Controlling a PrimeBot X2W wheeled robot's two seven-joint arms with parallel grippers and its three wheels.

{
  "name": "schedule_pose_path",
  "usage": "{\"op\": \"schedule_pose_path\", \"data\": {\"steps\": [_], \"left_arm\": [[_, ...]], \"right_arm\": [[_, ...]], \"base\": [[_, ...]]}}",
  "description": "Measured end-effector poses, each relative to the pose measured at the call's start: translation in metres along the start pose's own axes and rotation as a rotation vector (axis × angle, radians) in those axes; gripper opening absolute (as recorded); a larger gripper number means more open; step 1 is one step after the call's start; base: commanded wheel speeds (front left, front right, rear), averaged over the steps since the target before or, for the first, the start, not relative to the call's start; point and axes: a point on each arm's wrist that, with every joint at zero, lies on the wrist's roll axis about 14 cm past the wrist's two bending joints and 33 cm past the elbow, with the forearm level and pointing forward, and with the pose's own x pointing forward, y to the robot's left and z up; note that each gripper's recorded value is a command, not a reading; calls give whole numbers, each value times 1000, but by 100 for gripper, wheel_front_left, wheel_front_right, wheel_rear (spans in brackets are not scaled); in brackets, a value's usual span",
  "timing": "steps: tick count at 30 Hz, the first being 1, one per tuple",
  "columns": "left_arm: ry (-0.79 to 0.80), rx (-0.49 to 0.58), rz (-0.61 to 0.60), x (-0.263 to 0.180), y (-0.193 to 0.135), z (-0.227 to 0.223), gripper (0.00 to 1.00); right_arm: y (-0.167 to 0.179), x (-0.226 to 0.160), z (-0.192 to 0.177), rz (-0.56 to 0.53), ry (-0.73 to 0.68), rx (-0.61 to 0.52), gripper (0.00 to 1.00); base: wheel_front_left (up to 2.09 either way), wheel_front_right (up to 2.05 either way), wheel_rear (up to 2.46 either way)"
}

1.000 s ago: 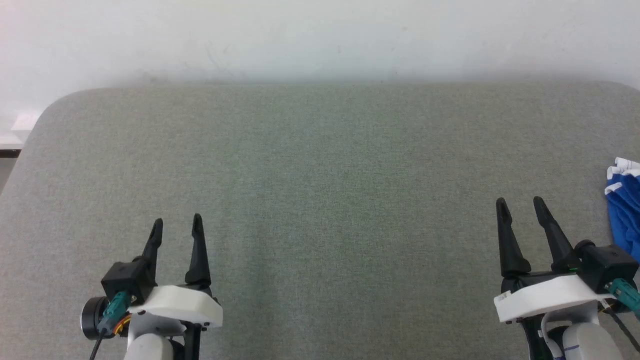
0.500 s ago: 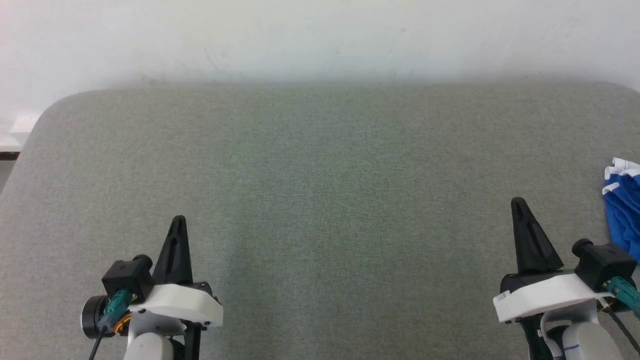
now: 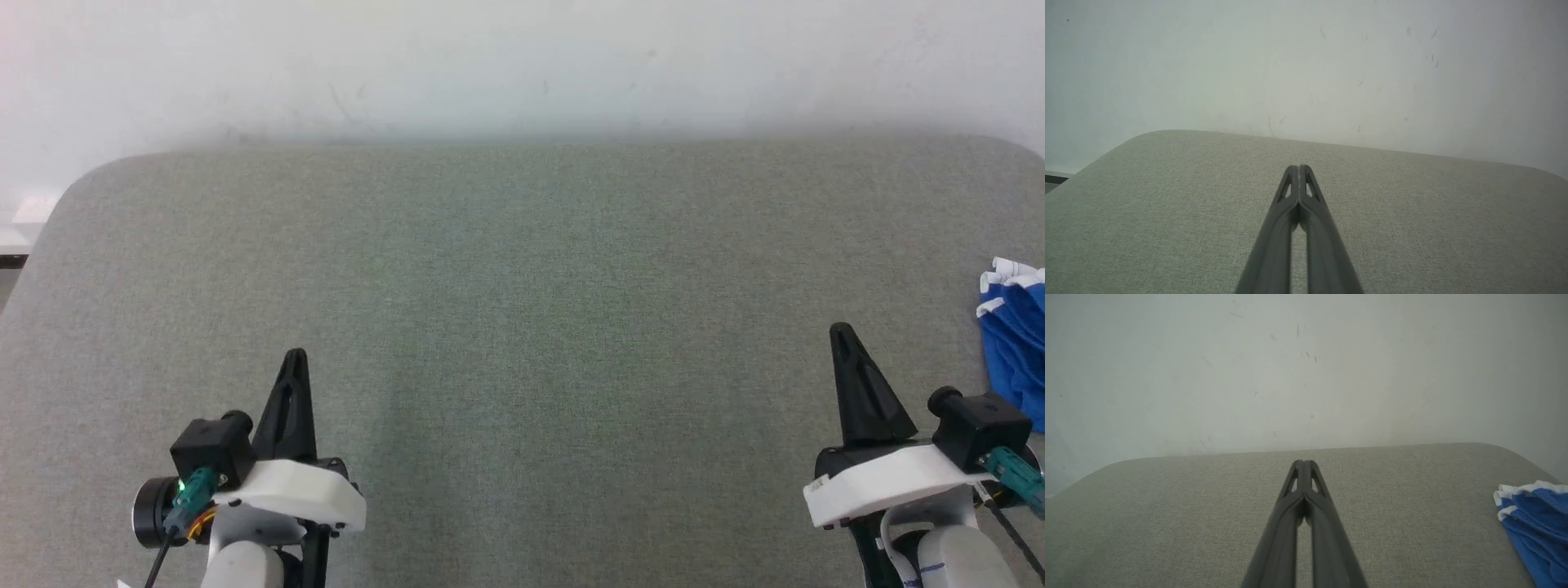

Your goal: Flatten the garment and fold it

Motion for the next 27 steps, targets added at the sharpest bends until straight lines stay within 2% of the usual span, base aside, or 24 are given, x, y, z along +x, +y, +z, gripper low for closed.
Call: {"op": "schedule_pose_path", "data": {"steps": [27], "left_arm": [[11,36,-32,-1,-10,6,0]], "right_arm": [[0,-4,4,5,25,-51,0]], "base": [[0,0,0]]}}
